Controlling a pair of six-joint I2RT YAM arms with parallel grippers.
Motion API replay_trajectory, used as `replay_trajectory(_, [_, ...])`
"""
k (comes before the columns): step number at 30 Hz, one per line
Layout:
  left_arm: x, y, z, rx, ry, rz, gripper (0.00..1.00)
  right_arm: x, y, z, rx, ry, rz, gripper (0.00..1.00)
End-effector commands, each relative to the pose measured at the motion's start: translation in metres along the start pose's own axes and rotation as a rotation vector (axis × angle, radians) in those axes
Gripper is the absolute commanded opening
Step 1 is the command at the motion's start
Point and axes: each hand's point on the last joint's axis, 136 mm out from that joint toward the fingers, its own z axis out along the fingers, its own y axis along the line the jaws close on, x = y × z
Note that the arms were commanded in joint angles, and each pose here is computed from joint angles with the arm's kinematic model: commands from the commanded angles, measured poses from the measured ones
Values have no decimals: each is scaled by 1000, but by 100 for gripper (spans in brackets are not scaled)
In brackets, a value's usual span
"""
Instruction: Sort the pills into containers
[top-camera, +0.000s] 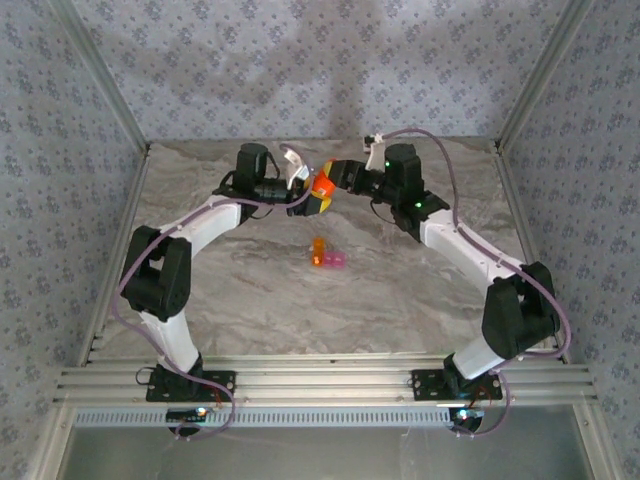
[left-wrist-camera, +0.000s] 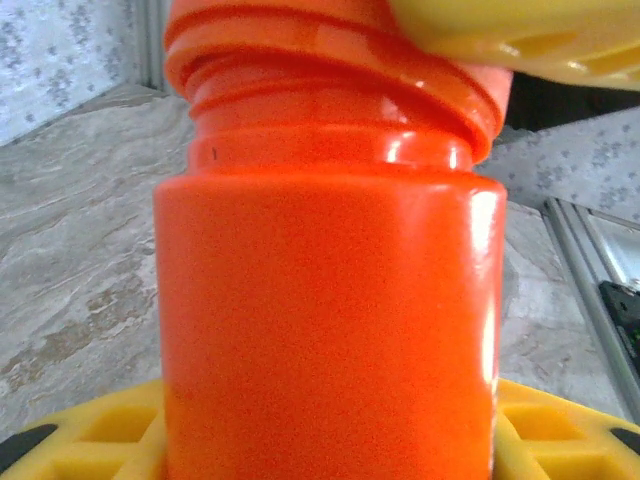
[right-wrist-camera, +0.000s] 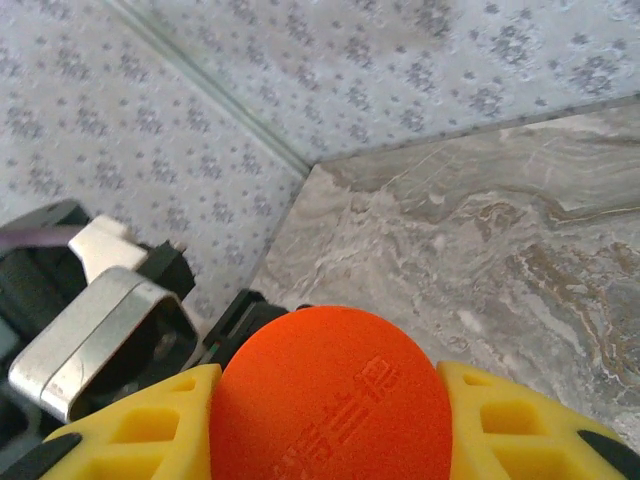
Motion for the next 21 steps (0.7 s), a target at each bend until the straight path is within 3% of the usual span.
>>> replay_trajectory(1, [-73,-25,-12,-1,-169,212,0,32,1,17,25,49,89,12])
replay_trajectory(7, [-67,-31,-11,38,-142,215,0,21,11,23,-19,125,54,13])
replay_trajectory(16, [-61,-47,-14,128,-79,236,0,42,9,20,-127,434,-38,13])
replay_trajectory(21, [-64,-48,-17,127,-80,238,0,41,9,11,-155,475,-98,13])
